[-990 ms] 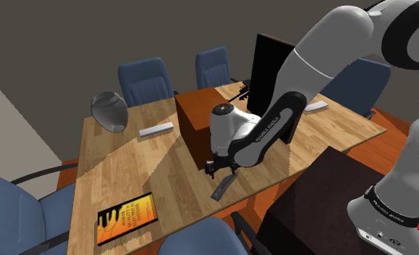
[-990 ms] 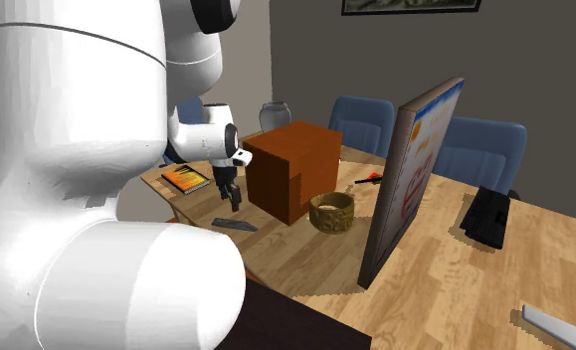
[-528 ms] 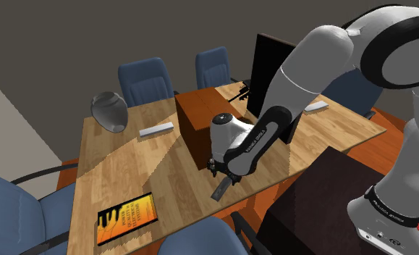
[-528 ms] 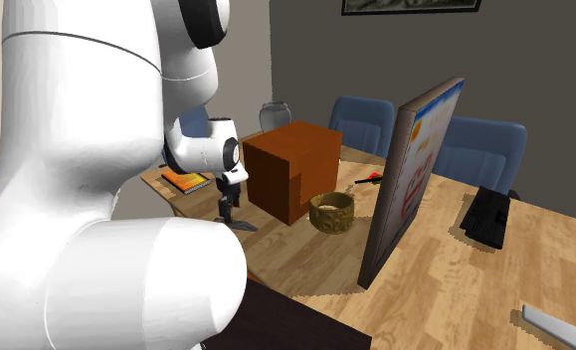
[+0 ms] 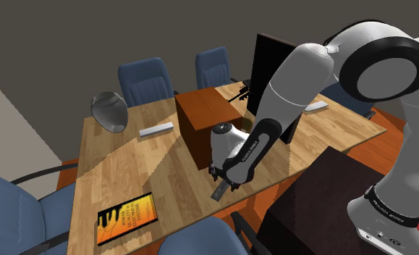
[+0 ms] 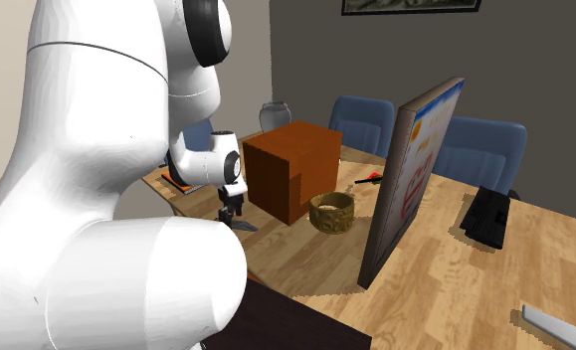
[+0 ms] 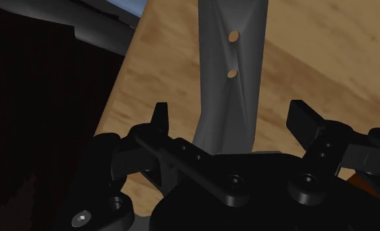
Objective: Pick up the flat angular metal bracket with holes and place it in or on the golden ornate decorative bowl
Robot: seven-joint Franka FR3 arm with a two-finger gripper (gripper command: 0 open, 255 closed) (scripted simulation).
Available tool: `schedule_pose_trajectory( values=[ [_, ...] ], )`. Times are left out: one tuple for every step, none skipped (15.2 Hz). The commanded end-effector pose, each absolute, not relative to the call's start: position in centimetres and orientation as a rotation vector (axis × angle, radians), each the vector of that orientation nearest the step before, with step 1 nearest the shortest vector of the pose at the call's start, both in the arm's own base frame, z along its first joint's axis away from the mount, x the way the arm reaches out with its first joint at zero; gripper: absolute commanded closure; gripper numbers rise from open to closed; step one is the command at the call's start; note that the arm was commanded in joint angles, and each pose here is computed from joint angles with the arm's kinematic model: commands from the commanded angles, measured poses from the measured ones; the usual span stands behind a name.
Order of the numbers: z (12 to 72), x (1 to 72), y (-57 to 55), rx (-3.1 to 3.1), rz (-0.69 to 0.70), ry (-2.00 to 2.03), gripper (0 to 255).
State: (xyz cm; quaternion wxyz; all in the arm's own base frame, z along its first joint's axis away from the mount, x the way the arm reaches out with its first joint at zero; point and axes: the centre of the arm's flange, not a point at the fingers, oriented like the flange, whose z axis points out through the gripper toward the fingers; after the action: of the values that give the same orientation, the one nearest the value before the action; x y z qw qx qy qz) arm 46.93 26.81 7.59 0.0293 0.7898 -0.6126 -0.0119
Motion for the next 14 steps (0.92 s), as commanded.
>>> schedule_pose_trajectory(
  values=[
    [7.42, 46.88, 26.8, 2.436, -0.036, -1.89, 0],
    [7.42, 46.88, 26.8, 2.436, -0.036, -1.89, 0],
    [7.42, 46.88, 26.8, 2.436, -0.036, -1.89, 0],
    [7.42, 46.88, 26.8, 2.436, -0.036, -1.89, 0],
    [7.42, 46.88, 26.8, 2.436, -0.036, -1.89, 0],
    [7.42, 46.89, 26.8, 2.436, -0.036, -1.89, 0],
    [7.42, 46.89, 26.8, 2.436, -0.036, -1.89, 255],
    [7.42, 46.89, 26.8, 2.436, -0.036, -1.89, 255],
    [7.42, 46.89, 26.8, 2.436, -0.036, -1.89, 255],
    [7.33, 46.82, 26.77, 2.436, -0.036, -1.89, 255],
    [7.33, 46.84, 26.68, 2.436, -0.036, -1.89, 255],
    [7.3, 46.82, 26.6, 2.436, -0.036, -1.89, 255],
    [7.41, 46.85, 26.64, 2.436, -0.037, -1.89, 255],
    [7.38, 46.85, 26.69, 2.435, -0.037, -1.89, 255]
  ],
)
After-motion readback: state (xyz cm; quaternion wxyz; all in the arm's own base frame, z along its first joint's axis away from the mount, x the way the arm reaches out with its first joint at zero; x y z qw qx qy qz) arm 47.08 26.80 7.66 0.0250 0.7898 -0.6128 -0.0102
